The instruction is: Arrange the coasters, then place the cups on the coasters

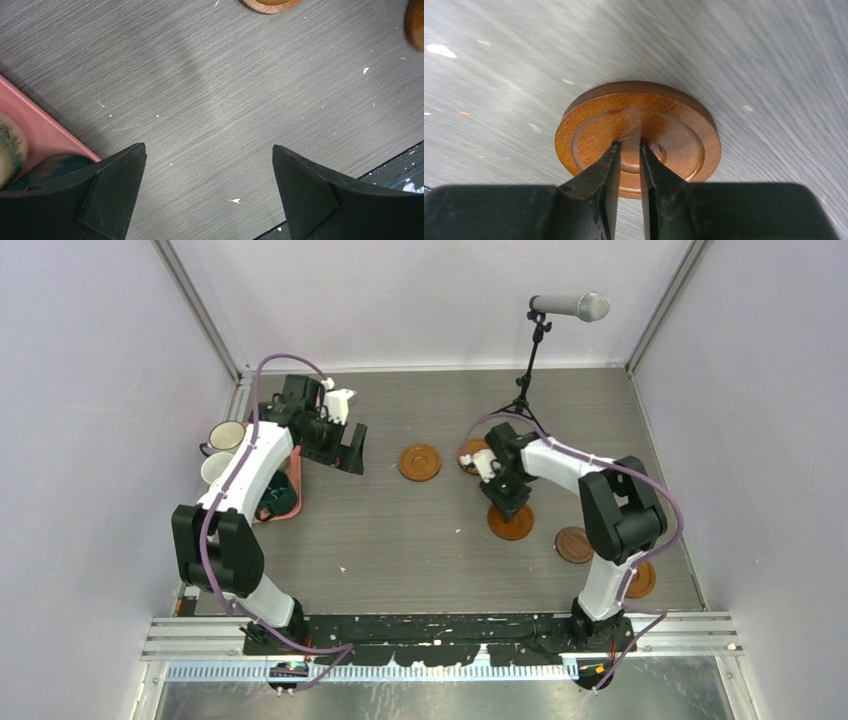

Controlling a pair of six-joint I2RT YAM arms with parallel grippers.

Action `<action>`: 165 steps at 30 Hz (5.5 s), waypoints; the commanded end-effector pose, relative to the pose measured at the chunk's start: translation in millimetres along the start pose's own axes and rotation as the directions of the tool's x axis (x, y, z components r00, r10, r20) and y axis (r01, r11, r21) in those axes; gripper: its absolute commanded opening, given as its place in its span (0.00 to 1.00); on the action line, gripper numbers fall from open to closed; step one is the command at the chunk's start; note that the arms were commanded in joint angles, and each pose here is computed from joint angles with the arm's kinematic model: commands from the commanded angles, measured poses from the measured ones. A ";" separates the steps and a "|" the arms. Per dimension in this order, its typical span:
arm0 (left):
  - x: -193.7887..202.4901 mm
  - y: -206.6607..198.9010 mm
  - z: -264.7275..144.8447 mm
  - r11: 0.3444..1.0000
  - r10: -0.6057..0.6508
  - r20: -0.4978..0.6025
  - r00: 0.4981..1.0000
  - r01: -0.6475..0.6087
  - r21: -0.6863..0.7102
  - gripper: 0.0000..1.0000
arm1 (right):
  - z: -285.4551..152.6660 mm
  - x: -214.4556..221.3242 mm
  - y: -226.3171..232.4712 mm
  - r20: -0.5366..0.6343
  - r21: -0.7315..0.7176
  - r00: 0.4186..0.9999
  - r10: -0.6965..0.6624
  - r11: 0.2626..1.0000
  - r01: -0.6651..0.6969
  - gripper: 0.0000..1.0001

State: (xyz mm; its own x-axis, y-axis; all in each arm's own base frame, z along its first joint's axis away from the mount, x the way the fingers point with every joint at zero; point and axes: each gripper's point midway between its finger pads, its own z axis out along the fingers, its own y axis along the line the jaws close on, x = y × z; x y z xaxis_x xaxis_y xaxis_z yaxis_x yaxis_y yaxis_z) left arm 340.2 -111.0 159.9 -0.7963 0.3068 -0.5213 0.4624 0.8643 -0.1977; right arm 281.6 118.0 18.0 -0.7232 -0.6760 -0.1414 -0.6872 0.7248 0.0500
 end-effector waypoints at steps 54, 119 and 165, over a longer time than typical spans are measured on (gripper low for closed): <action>3.2 0.2 -51.6 0.999 -0.037 0.055 0.998 0.036 0.014 1.00 | -119.3 57.4 -29.8 0.138 -0.089 0.972 0.192 0.979 -0.181 0.74; 7.0 -0.5 -68.3 0.998 -0.033 0.105 0.994 0.037 -0.043 1.00 | -57.8 133.8 -61.3 0.041 0.235 0.987 0.154 0.959 -0.160 0.49; 14.2 3.3 -72.0 0.997 -0.011 0.103 0.995 0.019 -0.079 1.00 | 6.8 -10.5 23.2 0.132 0.002 0.991 -0.012 1.000 0.012 0.33</action>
State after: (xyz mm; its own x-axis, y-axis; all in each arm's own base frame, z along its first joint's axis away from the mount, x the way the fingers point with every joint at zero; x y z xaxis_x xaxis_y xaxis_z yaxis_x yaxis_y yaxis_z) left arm 303.2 -75.2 198.9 -0.7926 0.2473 -0.5574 0.3978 0.9025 -0.1652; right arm 254.9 97.7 19.8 -0.7107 -0.6850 -0.1601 -0.6885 0.7240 -0.0414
